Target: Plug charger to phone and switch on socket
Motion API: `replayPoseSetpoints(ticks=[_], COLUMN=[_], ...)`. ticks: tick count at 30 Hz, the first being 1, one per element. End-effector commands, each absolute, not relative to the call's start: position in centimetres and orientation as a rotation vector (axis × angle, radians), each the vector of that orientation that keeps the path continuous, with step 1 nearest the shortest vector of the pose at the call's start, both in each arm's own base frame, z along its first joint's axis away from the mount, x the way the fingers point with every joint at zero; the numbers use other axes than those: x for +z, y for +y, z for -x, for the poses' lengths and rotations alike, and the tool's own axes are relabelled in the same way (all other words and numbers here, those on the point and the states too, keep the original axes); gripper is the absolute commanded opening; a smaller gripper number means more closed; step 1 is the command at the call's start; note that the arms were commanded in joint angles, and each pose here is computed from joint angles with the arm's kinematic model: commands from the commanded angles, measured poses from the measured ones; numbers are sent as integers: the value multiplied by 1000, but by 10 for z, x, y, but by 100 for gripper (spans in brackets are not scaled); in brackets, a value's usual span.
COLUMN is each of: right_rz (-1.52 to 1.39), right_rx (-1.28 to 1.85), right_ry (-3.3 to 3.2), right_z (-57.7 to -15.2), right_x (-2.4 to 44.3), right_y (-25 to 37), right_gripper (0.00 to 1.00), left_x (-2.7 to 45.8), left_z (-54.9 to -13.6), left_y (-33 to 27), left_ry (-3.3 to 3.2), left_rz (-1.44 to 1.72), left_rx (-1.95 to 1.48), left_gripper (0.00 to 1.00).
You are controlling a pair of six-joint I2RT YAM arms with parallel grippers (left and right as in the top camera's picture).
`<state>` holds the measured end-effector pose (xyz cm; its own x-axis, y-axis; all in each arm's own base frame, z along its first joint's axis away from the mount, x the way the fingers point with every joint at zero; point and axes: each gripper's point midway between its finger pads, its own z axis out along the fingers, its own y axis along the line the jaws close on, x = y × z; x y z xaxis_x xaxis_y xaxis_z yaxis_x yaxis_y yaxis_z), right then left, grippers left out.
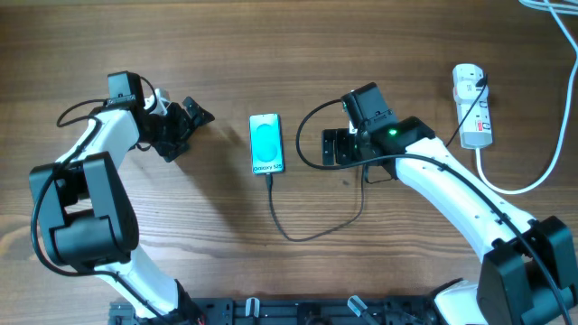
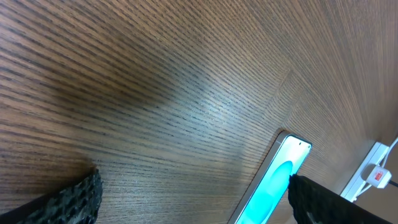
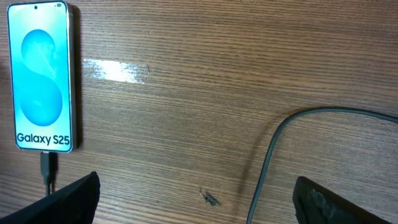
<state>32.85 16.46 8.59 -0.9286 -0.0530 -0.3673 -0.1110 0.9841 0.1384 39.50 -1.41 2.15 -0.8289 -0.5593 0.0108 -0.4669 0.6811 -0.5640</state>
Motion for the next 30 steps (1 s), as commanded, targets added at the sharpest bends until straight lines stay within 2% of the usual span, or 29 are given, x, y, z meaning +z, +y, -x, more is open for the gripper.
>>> replayPoseSetpoints(ticks=[1,8,11,22,26,30], right_rz=[93,89,86,65,62,61], right_rx=[202,204,226,413,449,453], right_ry=[2737,2741,2703,2307,2220,2205], right_z=[-330,-331,-332,-310,-298,-296], right_x=[91,88,102,242,270,275], right_y=[160,160,161,150,144,142], right_gripper=[100,100,100,99,100,100], left_x=[16,16,16,16,16,16], left_z=[-393,-393,-393,-393,-393,-393], left_y=[-11,-11,-11,-11,-11,-11], left_ry=[2743,2743,2743,2743,2743,2743], left_rz=[856,856,856,856,856,856], left_rx=[-797,-797,-797,-798,-797,-798], left_gripper=[100,100,100,100,100,100])
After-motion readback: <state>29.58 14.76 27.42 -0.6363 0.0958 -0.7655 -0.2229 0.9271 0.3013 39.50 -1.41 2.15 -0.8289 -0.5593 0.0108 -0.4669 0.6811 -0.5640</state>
